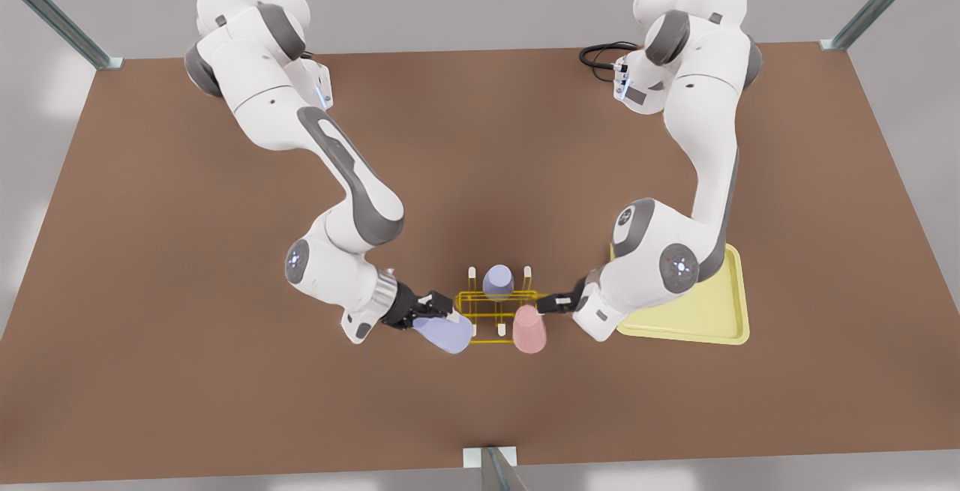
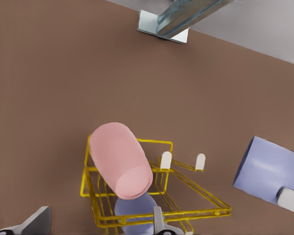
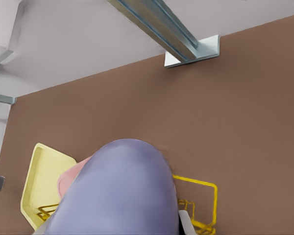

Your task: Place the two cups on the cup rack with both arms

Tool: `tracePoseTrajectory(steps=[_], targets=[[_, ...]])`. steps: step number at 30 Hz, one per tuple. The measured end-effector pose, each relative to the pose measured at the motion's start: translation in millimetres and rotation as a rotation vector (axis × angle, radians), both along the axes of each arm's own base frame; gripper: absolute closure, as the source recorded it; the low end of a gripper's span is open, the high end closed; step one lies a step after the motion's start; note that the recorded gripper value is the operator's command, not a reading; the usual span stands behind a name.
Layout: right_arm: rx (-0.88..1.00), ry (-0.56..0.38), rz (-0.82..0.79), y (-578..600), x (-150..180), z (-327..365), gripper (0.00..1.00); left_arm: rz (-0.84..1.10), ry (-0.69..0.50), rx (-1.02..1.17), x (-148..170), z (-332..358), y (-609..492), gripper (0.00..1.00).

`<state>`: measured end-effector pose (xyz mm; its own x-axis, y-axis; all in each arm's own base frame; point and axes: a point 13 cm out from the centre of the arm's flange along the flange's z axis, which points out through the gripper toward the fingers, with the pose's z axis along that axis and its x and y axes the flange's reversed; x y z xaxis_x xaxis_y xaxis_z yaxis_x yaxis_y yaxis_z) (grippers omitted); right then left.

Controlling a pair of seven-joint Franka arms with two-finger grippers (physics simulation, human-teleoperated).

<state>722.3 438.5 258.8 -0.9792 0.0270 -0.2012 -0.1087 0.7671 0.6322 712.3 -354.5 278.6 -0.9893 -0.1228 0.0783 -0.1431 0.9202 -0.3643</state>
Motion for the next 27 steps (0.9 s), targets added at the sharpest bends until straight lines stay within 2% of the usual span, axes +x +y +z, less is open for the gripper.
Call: tracePoseTrajectory(steps=[3, 4, 6, 8, 11, 17, 27], targets=[[0.009, -0.016, 0.006, 14, 0, 1, 0.17, 0.063, -0.017, 0.080, 9, 60, 80, 0.00], [0.010, -0.018, 0.006, 15, 1, 2, 0.17, 0.057, -0.010, 0.157, -12, 79, 109, 0.00], [0.009, -0.018, 0.004, 16, 1, -1, 0.17, 0.030, 0.017, 0.306, -76, 107, 162, 0.00], [0.005, -0.017, 0.003, 15, 1, -5, 0.17, 0.026, 0.052, 0.353, -98, 122, 203, 0.00], [0.000, -0.013, 0.002, 14, 1, -11, 0.17, 0.035, 0.132, 0.361, -113, 123, 259, 0.00], [-0.022, -0.004, 0.008, 15, 0, -29, 0.17, -0.083, 0.218, 0.356, -135, 106, 261, 0.00], [-0.037, -0.013, 0.017, 23, 2, -42, 0.17, -0.197, 0.253, 0.341, -149, 98, 264, 0.00]])
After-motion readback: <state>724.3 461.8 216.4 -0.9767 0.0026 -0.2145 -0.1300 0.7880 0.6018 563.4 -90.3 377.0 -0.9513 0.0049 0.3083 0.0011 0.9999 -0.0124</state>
